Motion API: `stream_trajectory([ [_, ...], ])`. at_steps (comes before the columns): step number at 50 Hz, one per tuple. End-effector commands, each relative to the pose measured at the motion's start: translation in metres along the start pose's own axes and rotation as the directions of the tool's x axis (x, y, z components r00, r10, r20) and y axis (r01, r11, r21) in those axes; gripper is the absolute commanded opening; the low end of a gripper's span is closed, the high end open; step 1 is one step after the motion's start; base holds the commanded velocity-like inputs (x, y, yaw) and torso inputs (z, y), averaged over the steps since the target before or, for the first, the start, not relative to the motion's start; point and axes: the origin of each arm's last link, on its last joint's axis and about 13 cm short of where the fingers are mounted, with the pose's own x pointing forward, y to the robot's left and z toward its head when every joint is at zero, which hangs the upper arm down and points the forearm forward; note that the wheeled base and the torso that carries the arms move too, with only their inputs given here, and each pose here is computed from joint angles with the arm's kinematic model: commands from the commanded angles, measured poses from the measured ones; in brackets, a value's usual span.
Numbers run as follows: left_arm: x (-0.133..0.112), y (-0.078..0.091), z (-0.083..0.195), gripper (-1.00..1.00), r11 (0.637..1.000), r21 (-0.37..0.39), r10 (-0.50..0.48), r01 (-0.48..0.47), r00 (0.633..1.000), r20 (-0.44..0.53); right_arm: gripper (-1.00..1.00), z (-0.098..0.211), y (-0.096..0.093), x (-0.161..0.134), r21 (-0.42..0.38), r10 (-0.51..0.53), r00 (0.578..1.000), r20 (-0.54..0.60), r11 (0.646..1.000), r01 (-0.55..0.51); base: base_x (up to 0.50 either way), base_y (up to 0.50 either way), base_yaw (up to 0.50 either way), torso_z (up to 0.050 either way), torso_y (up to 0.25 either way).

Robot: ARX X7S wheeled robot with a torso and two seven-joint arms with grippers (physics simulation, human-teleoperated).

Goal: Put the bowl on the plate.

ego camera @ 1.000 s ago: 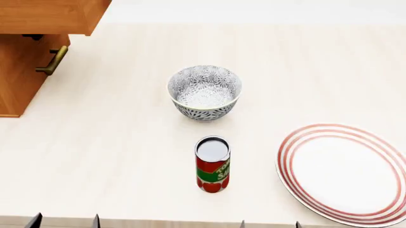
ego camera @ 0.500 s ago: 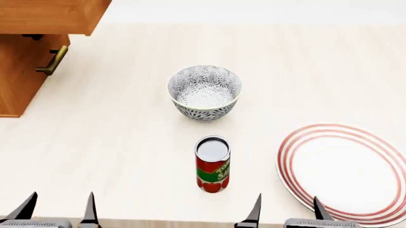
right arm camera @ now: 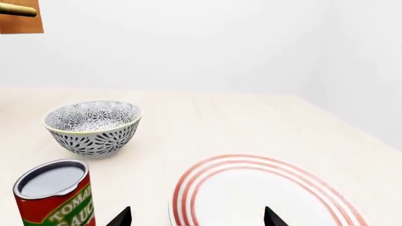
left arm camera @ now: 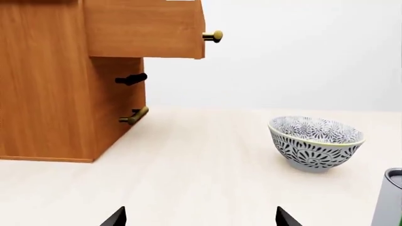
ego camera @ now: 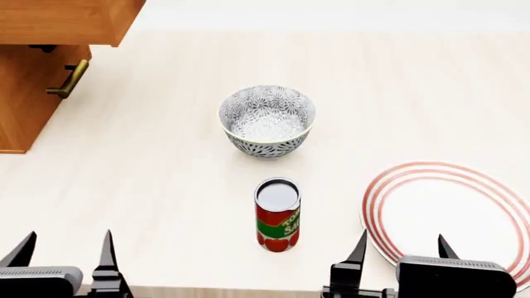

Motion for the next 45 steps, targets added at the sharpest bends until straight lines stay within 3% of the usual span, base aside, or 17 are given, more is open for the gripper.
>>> stream_trajectory([
  [1,-0.0009,0.0006,0.0048,1.00,1.000,0.001,-0.001,0.001,1.000,0.020,1.00,0.0082,-0.0061,0.0010,0.005,0.001,1.000,0.016,1.000,-0.001,0.02,0.00,0.00,0.000,0.000],
  [45,-0.0029,0.0009,0.0111,1.00,1.000,0.008,-0.012,0.011,0.999,0.044,1.00,0.0135,-0.0117,-0.0012,0.016,0.003,1.000,0.028,1.000,-0.004,0.11,0.00,0.00,0.000,0.000],
])
